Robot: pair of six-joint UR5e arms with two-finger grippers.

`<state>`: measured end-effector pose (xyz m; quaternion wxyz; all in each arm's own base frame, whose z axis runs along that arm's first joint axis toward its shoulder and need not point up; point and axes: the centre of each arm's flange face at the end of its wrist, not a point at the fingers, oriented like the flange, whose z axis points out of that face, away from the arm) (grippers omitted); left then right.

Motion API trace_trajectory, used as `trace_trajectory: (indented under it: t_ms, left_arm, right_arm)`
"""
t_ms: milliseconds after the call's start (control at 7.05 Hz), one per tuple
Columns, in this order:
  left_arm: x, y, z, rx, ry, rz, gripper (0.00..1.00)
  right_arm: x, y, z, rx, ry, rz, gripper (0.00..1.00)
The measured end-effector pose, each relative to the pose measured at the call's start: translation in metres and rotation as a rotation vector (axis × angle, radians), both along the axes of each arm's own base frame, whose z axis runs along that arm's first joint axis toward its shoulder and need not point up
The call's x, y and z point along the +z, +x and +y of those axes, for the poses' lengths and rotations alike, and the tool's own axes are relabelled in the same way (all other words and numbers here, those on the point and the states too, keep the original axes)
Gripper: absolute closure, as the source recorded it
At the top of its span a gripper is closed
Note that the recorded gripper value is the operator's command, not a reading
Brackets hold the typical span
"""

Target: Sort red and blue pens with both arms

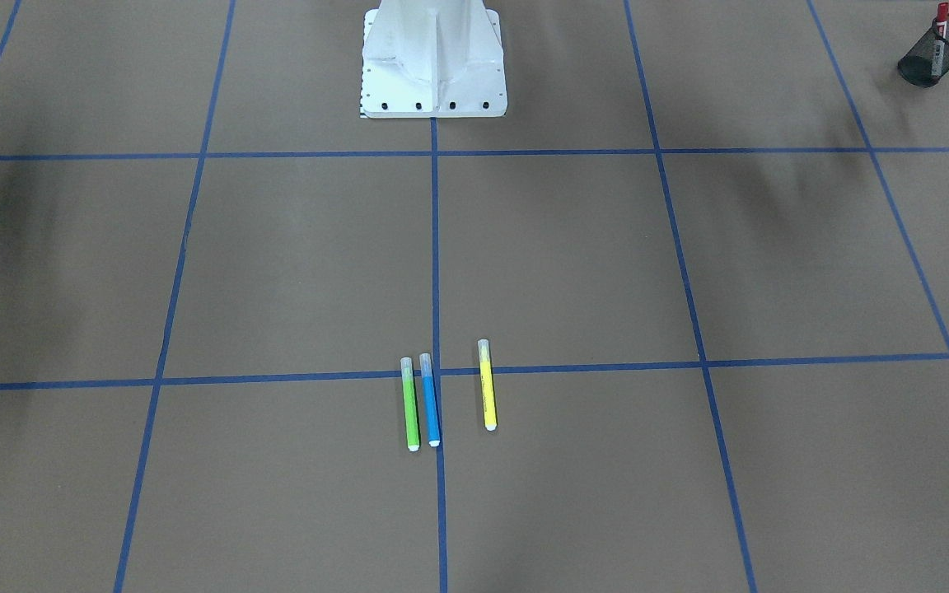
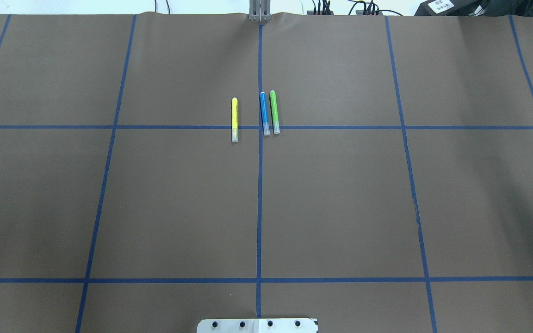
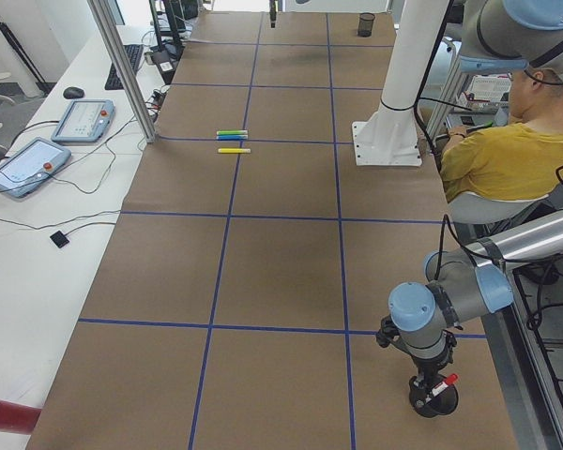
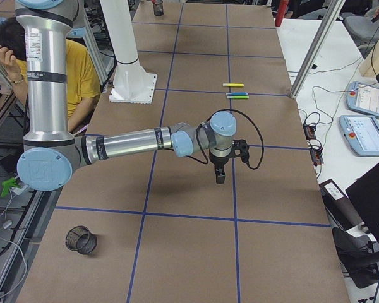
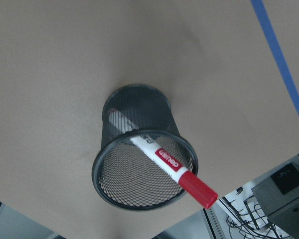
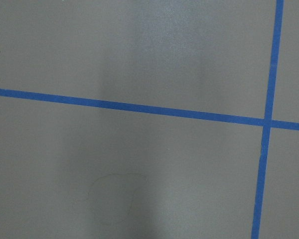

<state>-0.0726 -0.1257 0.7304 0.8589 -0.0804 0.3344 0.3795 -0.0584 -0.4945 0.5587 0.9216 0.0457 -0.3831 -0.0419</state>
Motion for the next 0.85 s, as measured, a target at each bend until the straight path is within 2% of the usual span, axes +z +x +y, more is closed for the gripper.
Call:
trace_trajectory:
  t_ms: [426,568,851]
  left_arm:
    - [-0.072,-0.015,-0.092,-0.132,0.024,-0.002,0.01]
    - [-0.089,-0.019,-0.121,-0.229,0.015,-0.009,0.01]
    - [-0.127,-0.021,-0.179,-0.485,-0.041,-0.029,0.01]
  right_arm:
    - [-0.001,0.0,-0.001,0.0,0.002,0.0,0.0]
    - [-0.002,-0.001,-0.002,0.0,0.004,0.0,0.0]
    - [-0.006,-0.002,-0.004,-0.002,0.012,-0.003,0.0]
